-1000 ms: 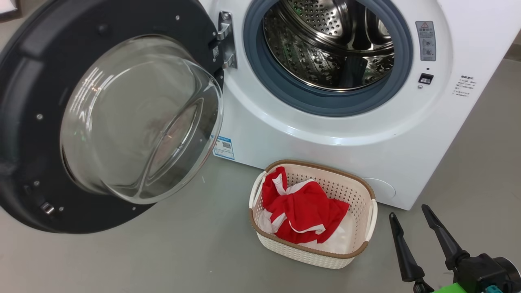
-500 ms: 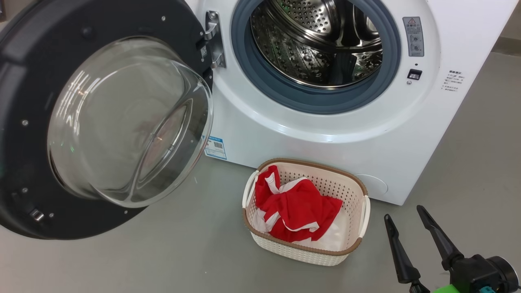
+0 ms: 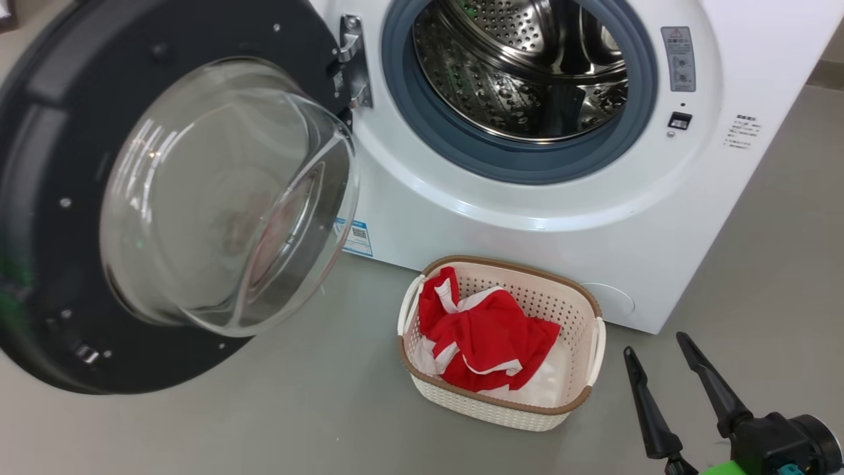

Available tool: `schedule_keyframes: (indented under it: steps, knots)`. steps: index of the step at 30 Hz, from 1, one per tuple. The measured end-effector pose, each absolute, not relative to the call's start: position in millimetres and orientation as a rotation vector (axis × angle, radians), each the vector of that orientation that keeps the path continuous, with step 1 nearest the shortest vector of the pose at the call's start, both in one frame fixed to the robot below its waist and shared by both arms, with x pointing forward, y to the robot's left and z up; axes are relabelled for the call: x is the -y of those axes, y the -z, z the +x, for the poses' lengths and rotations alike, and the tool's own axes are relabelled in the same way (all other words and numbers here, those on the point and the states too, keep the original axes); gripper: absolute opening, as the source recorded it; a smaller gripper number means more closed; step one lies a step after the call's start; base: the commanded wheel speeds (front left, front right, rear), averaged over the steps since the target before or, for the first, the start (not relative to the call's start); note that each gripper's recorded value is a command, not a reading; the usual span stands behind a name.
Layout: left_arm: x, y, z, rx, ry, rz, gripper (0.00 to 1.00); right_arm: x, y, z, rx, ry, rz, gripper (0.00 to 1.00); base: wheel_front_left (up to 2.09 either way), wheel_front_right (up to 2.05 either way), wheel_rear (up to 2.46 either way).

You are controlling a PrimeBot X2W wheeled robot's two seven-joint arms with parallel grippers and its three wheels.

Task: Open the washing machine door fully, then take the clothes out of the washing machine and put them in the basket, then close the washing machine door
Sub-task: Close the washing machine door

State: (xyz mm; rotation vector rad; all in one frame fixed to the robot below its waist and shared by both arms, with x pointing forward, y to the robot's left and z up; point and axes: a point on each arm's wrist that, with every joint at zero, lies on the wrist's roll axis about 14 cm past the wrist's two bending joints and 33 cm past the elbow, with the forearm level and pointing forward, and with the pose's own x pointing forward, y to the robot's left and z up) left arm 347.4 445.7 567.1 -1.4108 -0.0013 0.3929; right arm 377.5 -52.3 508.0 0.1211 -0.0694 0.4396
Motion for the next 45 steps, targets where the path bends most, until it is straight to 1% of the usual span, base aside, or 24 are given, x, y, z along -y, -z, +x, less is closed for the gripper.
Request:
schedule_keyframes:
  steps: [8, 20, 34, 45]
  knots:
    - [-416.6, -578.6, 355.9, 0.038, -0.243, -1.493, 0.00, 47.0, -508.9, 380.0, 0.071, -0.456, 0.119, 1.00, 0.00, 0.00, 0.00]
    - [-374.7, -589.1, 357.7, 0.028, -0.065, -1.503, 0.00, 42.9, -506.0, 378.1, 0.059, -0.469, 0.128, 1.00, 0.00, 0.00, 0.00]
    - [-327.4, -600.0, 357.5, -0.024, 0.083, -1.503, 0.00, 56.5, -500.2, 379.2, 0.042, -0.425, 0.151, 1.00, 0.00, 0.00, 0.00]
    - [-269.4, -597.6, 370.0, -0.109, 0.204, -1.529, 0.00, 75.1, -496.6, 378.2, 0.034, -0.366, 0.164, 1.00, 0.00, 0.00, 0.00]
